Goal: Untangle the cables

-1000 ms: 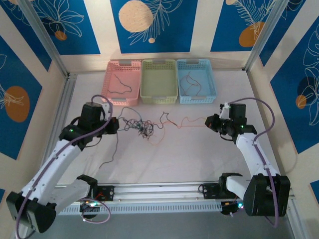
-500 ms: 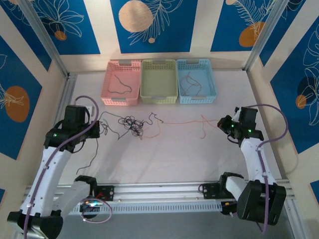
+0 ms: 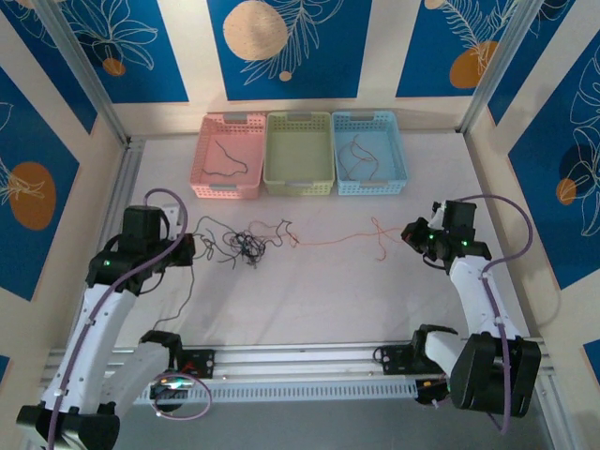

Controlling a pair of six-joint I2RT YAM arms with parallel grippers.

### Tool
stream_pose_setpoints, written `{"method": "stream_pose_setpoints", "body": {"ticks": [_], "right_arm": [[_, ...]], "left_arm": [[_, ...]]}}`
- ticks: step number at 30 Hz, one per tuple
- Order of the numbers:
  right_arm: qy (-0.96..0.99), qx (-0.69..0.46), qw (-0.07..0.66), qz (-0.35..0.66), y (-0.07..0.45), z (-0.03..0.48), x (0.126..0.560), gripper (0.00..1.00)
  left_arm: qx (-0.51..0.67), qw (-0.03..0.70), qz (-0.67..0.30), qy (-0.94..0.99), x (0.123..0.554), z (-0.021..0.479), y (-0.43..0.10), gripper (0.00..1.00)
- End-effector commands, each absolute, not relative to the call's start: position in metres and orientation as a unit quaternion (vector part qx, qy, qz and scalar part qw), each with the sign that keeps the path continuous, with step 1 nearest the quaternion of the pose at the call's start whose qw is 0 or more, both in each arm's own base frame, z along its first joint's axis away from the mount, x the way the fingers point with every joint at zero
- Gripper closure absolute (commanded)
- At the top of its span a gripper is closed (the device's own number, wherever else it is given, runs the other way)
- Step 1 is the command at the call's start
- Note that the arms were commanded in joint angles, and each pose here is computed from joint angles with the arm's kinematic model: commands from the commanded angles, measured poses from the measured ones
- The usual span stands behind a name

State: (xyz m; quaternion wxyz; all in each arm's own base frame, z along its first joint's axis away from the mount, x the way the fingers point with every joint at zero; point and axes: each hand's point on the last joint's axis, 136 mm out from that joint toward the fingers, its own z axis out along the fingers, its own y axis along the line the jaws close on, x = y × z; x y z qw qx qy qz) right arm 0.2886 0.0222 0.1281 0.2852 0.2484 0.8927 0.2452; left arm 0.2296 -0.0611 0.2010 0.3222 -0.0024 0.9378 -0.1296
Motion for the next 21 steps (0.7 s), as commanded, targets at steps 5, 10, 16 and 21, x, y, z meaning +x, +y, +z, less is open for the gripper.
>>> {"method": "stream_pose_setpoints", "body": {"ticks": [5,10,16,21], "right_arm": [[0.908,0.209,0.248,0.265,0.047,0.121,0.282,0.73],[0.921,0.176,0.253,0.237,0.056,0.132,0.278,0.58],[0.924,0.082,0.259,0.270,0.106,0.151,0.279,0.57],[0.928,-0.025,0.210,0.307,0.183,0.151,0.273,0.59]], "left_arm": [[0.004,0.336,-0.181,0.924,0.235,0.209,-0.076,1.00],[0.007,0.335,-0.184,0.924,0.235,0.207,-0.078,1.00],[0.006,0.335,-0.186,0.924,0.235,0.206,-0.078,1.00],[0.007,0.336,-0.186,0.923,0.235,0.206,-0.078,1.00]]}}
